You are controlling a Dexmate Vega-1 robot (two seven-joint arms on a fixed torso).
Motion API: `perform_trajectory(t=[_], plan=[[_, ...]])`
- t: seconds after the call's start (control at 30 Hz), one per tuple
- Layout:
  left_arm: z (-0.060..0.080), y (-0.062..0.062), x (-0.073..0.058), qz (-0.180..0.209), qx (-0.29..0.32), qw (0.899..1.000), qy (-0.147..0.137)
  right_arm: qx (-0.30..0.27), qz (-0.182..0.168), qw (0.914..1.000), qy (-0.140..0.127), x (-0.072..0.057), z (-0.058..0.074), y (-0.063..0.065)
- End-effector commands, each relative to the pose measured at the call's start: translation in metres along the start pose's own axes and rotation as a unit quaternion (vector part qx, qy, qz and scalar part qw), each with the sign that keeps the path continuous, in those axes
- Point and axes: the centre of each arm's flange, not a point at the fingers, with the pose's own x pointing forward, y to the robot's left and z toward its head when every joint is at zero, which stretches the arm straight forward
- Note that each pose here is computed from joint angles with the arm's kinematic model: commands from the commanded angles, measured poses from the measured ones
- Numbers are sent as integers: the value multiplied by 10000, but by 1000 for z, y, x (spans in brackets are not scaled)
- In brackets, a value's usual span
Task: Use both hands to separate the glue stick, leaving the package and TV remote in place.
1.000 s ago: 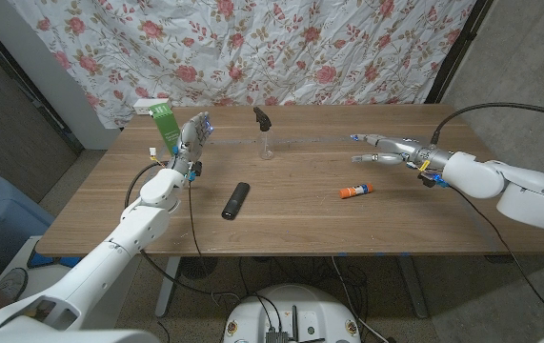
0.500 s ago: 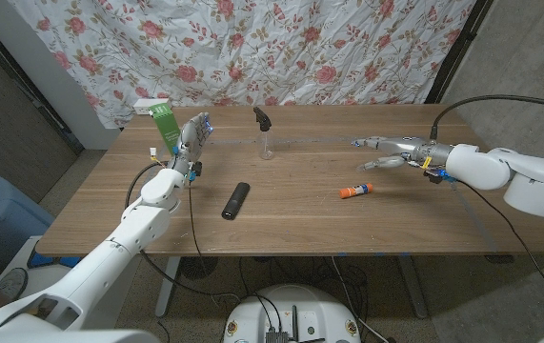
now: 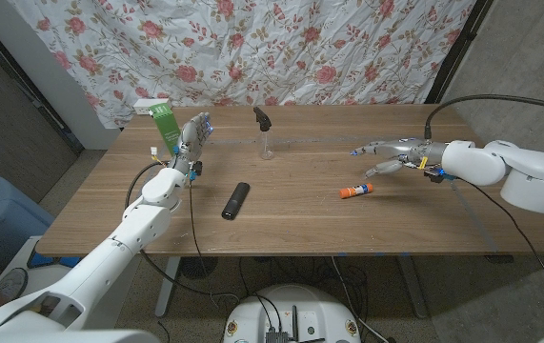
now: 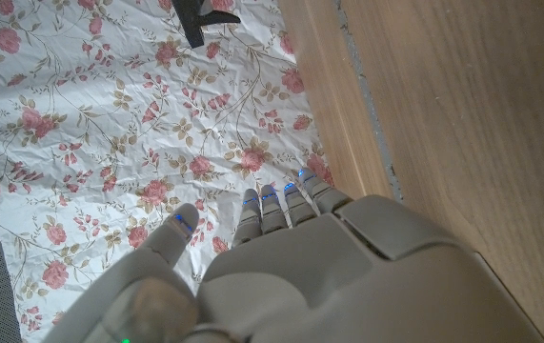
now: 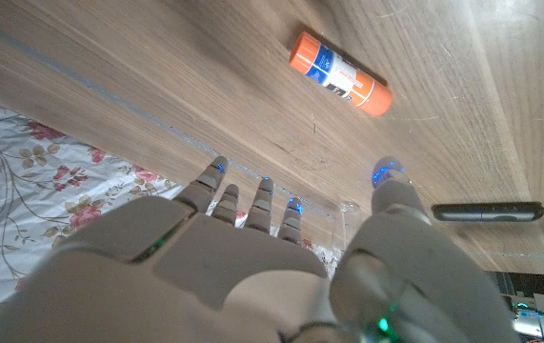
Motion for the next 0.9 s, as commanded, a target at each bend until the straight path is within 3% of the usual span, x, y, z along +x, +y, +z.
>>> perform_trajectory(t=[0.03, 0.47, 0.9], plan=[[0, -1, 1, 49, -10, 10000, -38, -271, 171, 9991, 262, 0, 8, 2], [-3, -6, 7, 49, -90, 9999, -126, -772, 337, 9956, 401, 4, 13, 5], [-3, -6, 4, 112, -73, 9999, -70, -971, 434, 9927, 569, 6, 10, 15]])
